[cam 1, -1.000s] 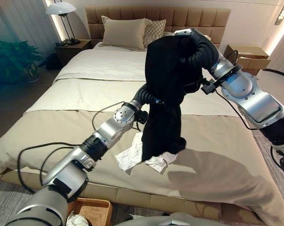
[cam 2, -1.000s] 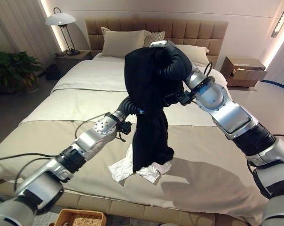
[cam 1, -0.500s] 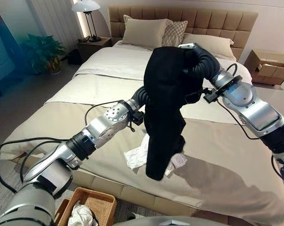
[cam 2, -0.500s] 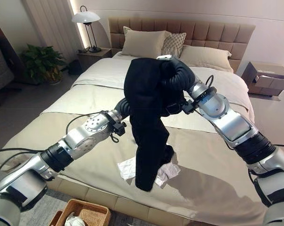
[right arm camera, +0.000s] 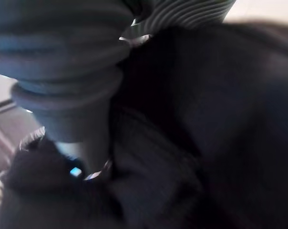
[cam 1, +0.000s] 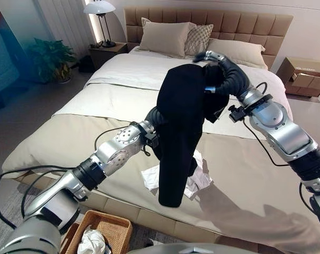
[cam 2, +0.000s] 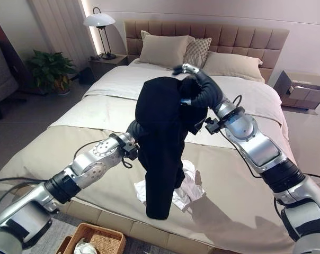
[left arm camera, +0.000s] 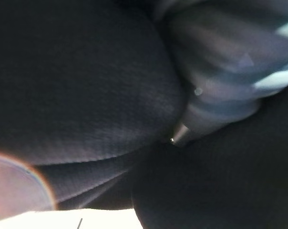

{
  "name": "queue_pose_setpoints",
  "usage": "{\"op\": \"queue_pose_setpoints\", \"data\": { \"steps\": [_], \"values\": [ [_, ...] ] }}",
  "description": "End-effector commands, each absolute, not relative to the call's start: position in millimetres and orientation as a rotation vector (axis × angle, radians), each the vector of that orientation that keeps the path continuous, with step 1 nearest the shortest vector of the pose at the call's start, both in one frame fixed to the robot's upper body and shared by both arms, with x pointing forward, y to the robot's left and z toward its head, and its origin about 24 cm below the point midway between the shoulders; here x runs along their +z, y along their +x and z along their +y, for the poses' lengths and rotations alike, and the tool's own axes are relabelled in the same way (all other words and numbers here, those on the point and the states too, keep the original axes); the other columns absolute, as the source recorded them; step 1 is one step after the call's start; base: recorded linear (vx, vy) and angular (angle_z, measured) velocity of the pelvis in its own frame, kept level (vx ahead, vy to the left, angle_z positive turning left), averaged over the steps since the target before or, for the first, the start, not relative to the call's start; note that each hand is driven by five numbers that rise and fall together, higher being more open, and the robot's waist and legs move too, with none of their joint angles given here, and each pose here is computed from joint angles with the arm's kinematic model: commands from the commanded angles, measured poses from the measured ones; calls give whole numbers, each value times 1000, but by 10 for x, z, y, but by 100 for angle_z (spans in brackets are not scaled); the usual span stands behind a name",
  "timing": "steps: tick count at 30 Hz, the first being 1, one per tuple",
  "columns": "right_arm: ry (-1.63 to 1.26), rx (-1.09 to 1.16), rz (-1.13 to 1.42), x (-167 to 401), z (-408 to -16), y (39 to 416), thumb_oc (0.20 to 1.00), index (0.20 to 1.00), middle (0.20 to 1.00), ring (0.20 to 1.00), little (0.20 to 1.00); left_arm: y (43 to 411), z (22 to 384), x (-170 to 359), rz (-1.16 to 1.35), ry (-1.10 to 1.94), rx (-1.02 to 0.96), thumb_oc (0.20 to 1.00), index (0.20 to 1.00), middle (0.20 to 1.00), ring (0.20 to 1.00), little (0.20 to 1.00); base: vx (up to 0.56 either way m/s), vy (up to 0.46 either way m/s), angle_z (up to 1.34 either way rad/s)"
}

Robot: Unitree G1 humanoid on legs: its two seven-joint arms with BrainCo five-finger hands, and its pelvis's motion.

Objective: Pick up clothes into the bucket

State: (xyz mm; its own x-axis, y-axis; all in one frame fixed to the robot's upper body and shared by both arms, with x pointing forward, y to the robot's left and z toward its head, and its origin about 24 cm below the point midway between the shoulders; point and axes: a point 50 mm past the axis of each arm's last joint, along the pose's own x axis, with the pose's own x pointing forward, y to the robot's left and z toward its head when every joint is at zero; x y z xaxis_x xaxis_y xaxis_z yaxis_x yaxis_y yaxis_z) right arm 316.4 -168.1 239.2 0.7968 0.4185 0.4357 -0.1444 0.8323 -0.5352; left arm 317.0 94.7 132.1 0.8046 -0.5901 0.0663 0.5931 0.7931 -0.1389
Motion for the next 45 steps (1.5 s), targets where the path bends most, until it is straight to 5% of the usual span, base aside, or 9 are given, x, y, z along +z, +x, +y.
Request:
{"op": "queue_pose_setpoints", "data": {
  "steps": [1,8,17,25,33,45],
  "values": [
    [-442,154,-700,2550,-1896,3051,1000,1000,1000,1000,1000,3241,1160,1751,-240,-296,-516,200,200,200,200,200,0,0,0],
    [-126,-73,-578,2020,-2296,2934,1000,1000,1000,1000,1000,3097,1642,1887,-412,-412,-290,200,200,200,200,200,7,13,-1],
    [204,-306,-144,616,-2609,2450,1000,1000,1000,1000,1000,2760,2402,2318,-760,-58,164,200,200,200,200,200,4,19,1],
    [-190,-378,568,-754,-2823,1698,1000,1000,1000,1000,1000,2447,2928,2152,-732,154,396,200,200,200,200,200,-90,13,13],
    [-460,-236,904,-1164,-2894,1393,1000,1000,1000,1000,1000,2423,3097,1955,-620,246,448,200,200,200,200,200,-149,-6,28],
    [-491,-96,760,-1059,-2627,1737,1000,1000,1000,1000,1000,2605,3374,1870,-495,427,611,200,200,200,200,200,-105,-4,17]
  ]
}}
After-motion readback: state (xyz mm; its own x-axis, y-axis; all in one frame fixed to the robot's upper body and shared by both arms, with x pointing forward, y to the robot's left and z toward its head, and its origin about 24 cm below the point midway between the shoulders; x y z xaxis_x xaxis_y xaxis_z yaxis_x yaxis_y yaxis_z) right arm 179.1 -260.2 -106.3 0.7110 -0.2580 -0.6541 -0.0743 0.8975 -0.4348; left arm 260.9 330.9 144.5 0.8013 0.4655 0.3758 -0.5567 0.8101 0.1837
